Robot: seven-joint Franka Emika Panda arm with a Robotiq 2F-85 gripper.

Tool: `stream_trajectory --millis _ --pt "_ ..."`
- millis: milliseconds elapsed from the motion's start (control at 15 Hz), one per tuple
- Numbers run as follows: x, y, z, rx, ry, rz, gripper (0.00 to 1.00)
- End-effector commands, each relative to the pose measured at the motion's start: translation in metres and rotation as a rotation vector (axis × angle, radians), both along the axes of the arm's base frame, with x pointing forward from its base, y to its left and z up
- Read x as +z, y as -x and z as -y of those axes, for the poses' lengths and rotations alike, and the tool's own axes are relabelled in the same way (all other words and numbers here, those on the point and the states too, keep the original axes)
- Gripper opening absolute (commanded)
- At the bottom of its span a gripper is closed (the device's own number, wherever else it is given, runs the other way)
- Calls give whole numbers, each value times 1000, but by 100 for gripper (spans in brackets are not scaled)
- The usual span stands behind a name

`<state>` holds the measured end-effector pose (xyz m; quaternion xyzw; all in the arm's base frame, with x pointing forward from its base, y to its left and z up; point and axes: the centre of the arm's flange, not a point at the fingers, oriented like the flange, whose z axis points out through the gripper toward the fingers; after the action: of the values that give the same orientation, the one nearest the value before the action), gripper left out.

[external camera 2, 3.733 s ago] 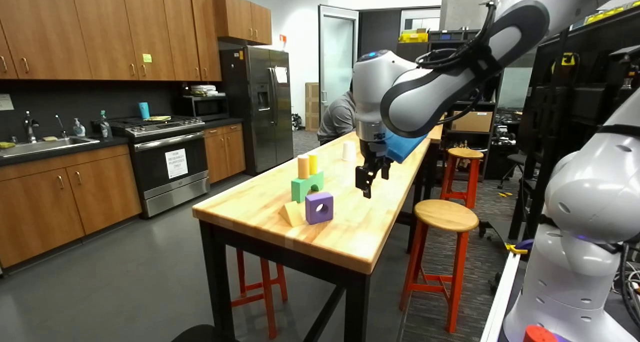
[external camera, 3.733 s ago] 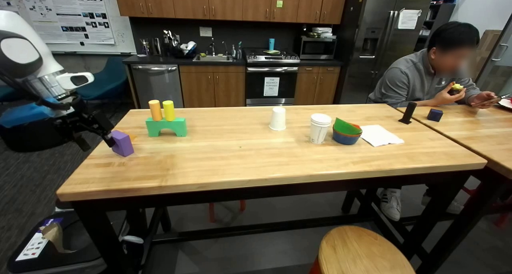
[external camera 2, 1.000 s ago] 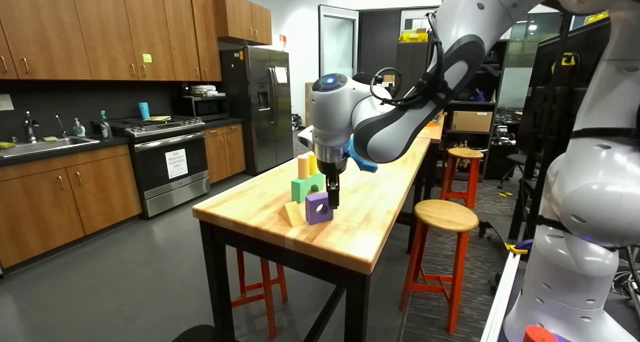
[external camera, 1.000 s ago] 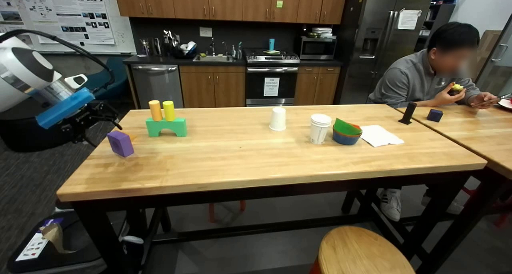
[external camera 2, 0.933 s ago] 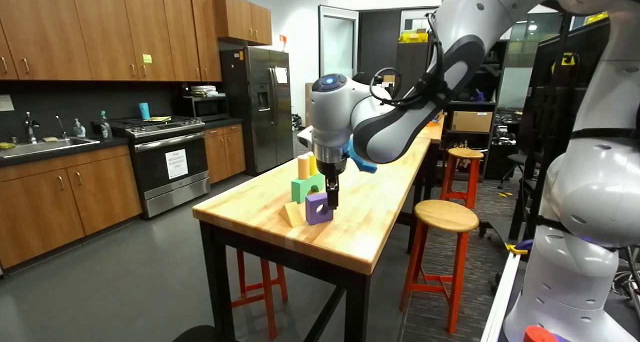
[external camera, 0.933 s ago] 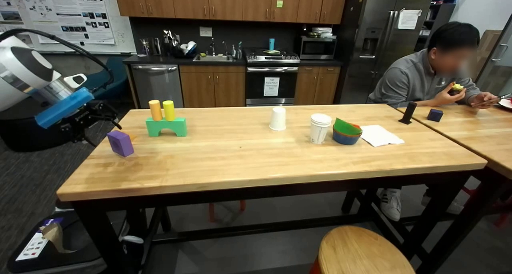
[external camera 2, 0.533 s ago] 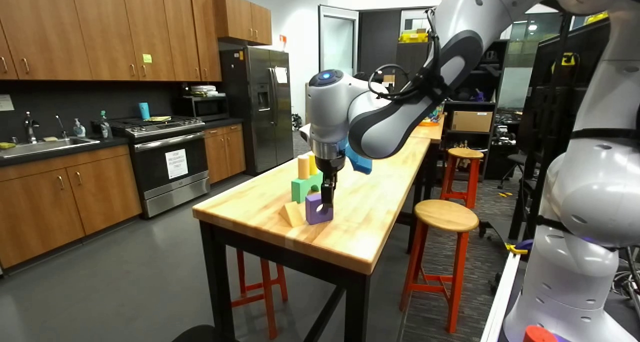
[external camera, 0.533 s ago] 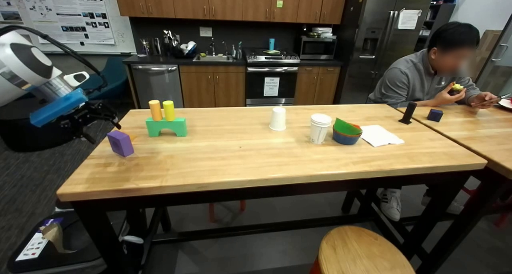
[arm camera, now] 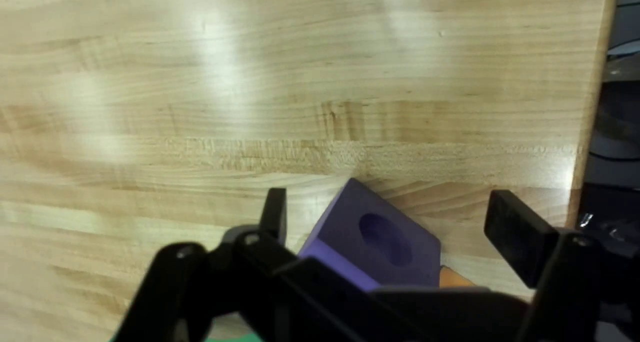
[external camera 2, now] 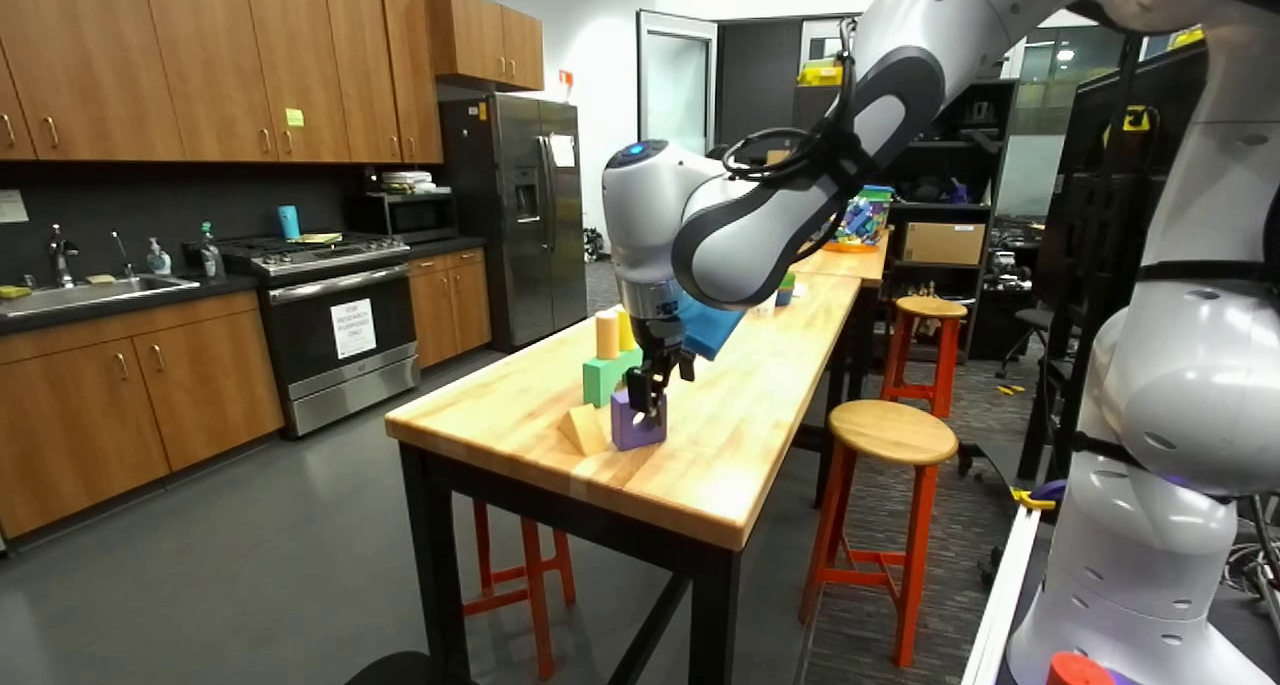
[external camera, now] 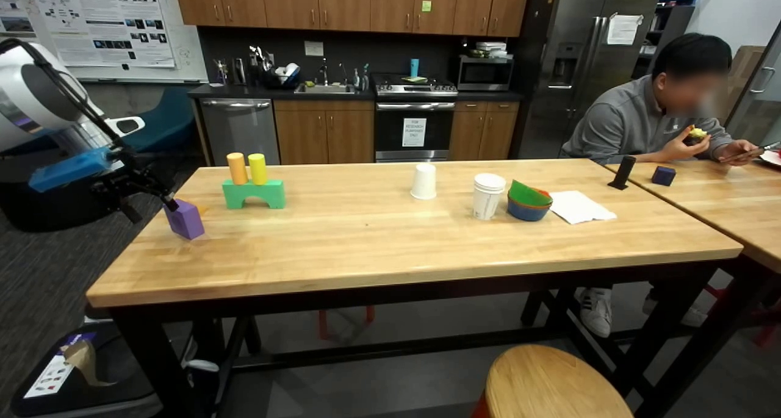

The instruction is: Put the purple block on the tower of blocks

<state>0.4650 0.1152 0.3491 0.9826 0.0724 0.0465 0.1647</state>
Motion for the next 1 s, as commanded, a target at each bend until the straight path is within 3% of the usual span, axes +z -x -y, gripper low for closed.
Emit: stream_trajectory --millis 0,200,667,933 --pt "3 -3 -11 -19 -28 34 100" --pt "9 -2 -17 188 -13 39 100" --pt "10 -3 -14 556 55 -49 100" --pt "6 -9 0 659 94 -97 100"
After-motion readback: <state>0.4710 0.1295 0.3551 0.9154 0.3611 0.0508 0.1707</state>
